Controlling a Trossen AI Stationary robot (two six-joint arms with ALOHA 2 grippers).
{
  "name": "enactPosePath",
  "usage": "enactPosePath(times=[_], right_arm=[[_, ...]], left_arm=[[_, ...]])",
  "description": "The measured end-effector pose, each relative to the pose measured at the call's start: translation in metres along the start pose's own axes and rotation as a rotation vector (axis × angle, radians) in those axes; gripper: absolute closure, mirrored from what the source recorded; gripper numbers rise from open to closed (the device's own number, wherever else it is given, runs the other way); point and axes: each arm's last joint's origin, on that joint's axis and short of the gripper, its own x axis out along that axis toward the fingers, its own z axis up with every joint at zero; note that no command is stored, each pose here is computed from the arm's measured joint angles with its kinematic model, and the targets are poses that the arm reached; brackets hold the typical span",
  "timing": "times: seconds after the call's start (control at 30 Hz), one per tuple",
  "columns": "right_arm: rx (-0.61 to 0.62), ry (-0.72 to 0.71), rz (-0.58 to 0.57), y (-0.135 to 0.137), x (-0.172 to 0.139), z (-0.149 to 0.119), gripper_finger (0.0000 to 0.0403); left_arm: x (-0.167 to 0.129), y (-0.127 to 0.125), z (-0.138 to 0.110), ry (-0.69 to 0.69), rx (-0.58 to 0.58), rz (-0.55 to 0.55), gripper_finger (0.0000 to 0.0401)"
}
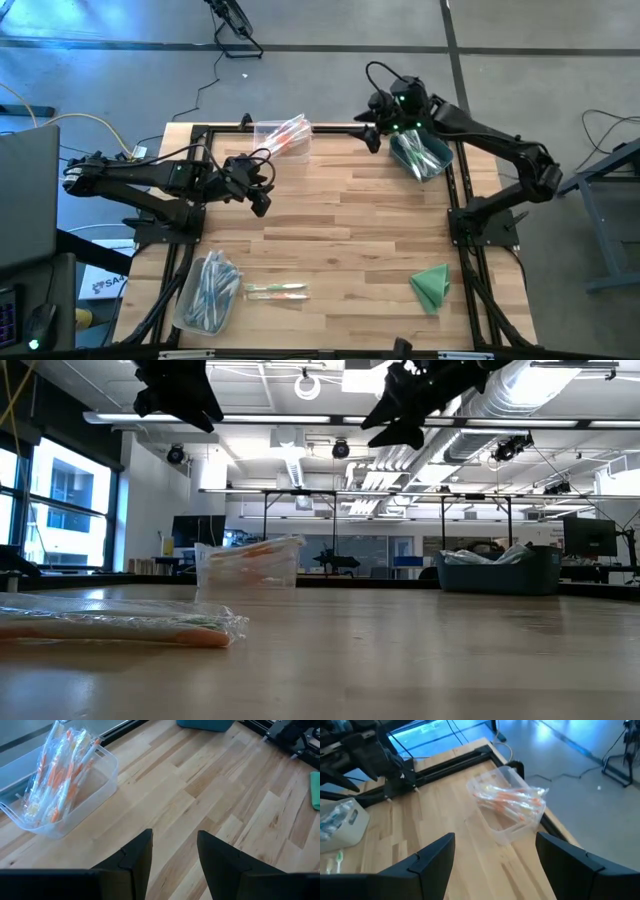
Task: Pick & Place Toothbrushes
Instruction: Put the green toothbrush into the blue bin
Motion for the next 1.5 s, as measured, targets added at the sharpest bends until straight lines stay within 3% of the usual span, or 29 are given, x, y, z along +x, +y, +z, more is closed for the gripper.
enactPosePath(times=[0.2,0.5,0.7,1.03,1.5], right_arm=[[-0.044,0.006,0.000,0.004,-0.011,0.001,0.0133],[-0.008,0.054,0.008,0.007,-0.011,-0.004,0.0133],[-0.059,-0.022,0.023,0.027,-0.029,0.004,0.0133],[-0.101,-0.091,-0.054,0.049,-0.054,0.009,0.0133],[-0.089,-0.020,-0.045,0.052,-0.059,0.001,0.0133]], left_arm=[[0.000,0.000,0.000,-0.001,-0.001,-0.001,0.0249],[0.000,0.000,0.000,-0.002,-0.002,-0.001,0.0249],[0.000,0.000,0.000,-0.005,-0.002,0.002,0.0249],[0.000,0.000,0.000,-0.006,-0.003,0.001,0.0249],[0.000,-0.003,0.004,-0.041,-0.026,-0.027,0.0249]])
